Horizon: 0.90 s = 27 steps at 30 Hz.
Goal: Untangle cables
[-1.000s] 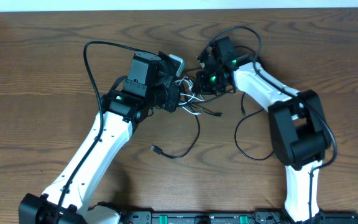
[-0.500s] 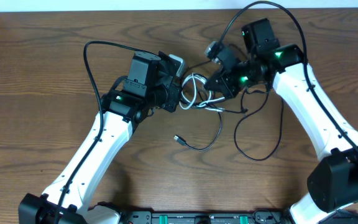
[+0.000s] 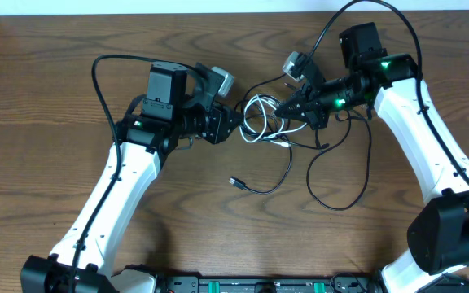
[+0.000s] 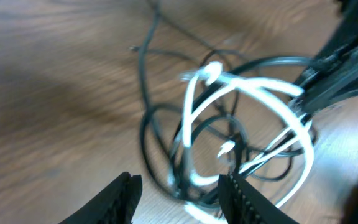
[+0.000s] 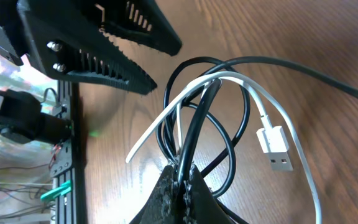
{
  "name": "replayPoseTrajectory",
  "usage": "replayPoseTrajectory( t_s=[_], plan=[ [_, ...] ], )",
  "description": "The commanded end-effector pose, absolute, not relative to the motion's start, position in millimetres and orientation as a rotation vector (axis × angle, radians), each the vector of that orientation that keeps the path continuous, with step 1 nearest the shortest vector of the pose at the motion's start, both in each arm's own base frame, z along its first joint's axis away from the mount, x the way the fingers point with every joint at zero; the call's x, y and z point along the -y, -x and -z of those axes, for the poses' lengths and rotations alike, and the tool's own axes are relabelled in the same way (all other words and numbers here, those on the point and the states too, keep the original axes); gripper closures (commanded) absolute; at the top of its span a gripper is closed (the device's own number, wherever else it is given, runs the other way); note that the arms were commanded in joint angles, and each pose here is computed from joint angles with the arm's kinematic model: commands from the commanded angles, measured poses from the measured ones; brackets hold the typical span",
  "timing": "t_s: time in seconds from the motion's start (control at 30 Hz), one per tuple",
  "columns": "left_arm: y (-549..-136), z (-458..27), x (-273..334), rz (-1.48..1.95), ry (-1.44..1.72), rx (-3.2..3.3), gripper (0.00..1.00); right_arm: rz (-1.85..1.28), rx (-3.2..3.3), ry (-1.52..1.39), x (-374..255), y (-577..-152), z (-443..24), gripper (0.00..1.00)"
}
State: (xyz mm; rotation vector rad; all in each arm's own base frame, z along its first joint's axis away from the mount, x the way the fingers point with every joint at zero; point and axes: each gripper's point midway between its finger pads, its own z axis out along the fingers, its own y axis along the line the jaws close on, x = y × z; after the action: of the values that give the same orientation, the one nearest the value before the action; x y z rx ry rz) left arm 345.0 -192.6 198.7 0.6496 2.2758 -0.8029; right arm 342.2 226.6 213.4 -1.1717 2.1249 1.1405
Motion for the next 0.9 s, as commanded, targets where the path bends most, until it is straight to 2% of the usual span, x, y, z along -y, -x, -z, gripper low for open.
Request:
replayPoseTrajectory(
  t_s=[0.0, 0.1, 0.43, 0.5, 0.6, 0.67, 0.77, 0.87],
  plan=[
    [-341, -195, 208, 0.933, -0.713, -2.239, 0.51, -1.210, -2.062, 1.205, -235, -335, -219, 0.99],
    [-348, -182, 212, 0.955, -0.716, -2.251, 0.45, -1.214, -2.066, 1.205, -235, -334, -219, 0.99],
    [-364, -133, 218, 0.985, -0.699, -2.335, 0.44, -1.235, -2.077, 1.199, -235, -330, -219, 0.99],
    [-364, -131, 220, 0.986, -0.703, -2.337, 0.53, -1.238, -2.081, 1.197, -235, -330, -219, 0.99],
    [-364, -131, 220, 0.986, -0.704, -2.336, 0.80, -1.236, -2.090, 1.187, -234, -331, -219, 0.99],
    [-366, -133, 217, 0.982, -0.695, -2.334, 0.81, -1.217, -2.143, 1.143, -230, -335, -215, 0.99],
    [-369, -141, 211, 0.971, -0.670, -2.318, 0.92, -1.141, -2.306, 0.981, -212, -350, -204, 0.99],
    [-371, -161, 203, 0.955, -0.647, -2.277, 0.92, -0.992, -2.512, 0.696, -182, -373, -188, 0.99]
  ],
)
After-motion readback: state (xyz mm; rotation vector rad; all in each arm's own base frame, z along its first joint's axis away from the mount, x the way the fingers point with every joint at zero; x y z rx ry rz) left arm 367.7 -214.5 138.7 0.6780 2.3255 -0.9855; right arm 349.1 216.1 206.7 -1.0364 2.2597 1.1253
